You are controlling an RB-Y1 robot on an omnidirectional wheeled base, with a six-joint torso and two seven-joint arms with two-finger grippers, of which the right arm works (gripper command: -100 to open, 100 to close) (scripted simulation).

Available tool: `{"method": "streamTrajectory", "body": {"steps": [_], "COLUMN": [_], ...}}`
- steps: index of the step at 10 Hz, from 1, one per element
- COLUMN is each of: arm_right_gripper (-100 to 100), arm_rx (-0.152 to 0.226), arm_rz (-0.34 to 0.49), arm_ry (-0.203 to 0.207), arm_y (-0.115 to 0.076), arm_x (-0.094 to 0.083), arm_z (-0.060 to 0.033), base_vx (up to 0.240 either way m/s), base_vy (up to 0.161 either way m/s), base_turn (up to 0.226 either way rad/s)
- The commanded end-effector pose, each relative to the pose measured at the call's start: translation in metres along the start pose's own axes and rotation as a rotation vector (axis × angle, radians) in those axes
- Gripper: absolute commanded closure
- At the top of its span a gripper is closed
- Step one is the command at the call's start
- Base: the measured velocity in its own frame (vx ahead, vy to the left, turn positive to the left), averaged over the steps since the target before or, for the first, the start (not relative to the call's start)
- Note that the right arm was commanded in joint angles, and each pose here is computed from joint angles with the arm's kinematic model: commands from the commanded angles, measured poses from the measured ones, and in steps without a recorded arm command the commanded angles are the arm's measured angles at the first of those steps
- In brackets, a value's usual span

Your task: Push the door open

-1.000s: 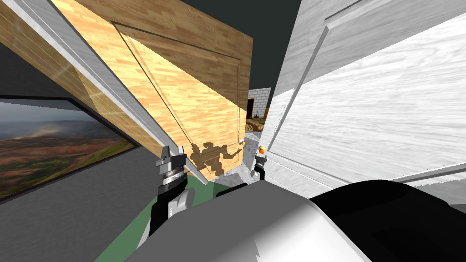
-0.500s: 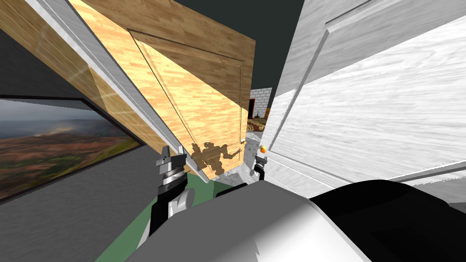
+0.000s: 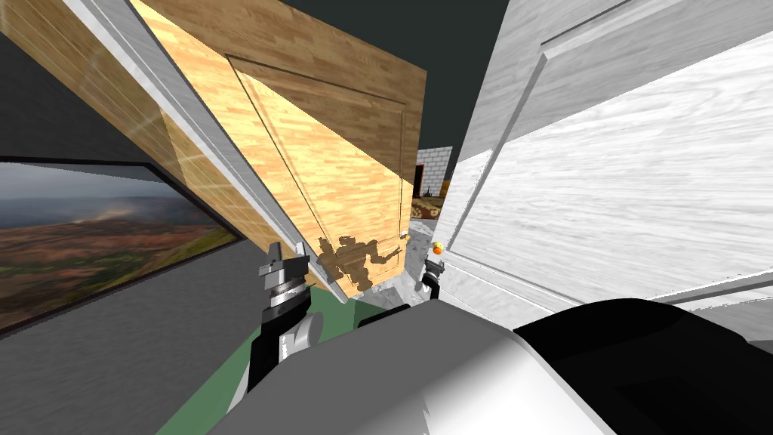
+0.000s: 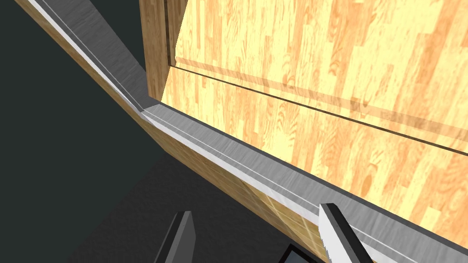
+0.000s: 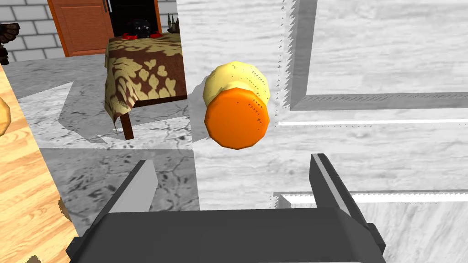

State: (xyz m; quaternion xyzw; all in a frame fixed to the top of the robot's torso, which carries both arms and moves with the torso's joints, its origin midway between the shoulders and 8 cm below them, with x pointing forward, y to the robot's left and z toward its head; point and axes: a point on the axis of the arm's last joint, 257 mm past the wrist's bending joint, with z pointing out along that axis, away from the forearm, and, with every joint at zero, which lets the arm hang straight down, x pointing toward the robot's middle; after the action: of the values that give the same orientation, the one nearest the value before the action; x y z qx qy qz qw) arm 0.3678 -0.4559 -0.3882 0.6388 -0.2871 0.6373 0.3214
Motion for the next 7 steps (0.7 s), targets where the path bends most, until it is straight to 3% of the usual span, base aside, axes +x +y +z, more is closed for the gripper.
{"method": "streamTrajectory", "body": {"steps": [1,3,5,6,7], "arm_right_gripper": [-100,-100,-100,-100,100], "arm_rx": [-0.008,-0.015,-0.023,-0.020,-0.020], "arm_rz": [-0.008,-0.009,0.002,-0.002,-0.002], "arm_ry": [0.014,0.016,0.001,0.006,0.006], "arm_y": [0.0096,0.0157,0.0159,0.0159,0.0159], "arm_x": [0.0046,0.0045,-0.0008,0.0005,0.0005], "arm_z": [0.0091,0.0118,0.0068,0.0084,0.0084], "base_vx": [0.090,0.127,0.135,0.060,-0.005], "base_vy": [-0.127,-0.168,-0.176,-0.082,0.010], "base_turn": [0.058,0.031,0.046,0.017,0.006]}}
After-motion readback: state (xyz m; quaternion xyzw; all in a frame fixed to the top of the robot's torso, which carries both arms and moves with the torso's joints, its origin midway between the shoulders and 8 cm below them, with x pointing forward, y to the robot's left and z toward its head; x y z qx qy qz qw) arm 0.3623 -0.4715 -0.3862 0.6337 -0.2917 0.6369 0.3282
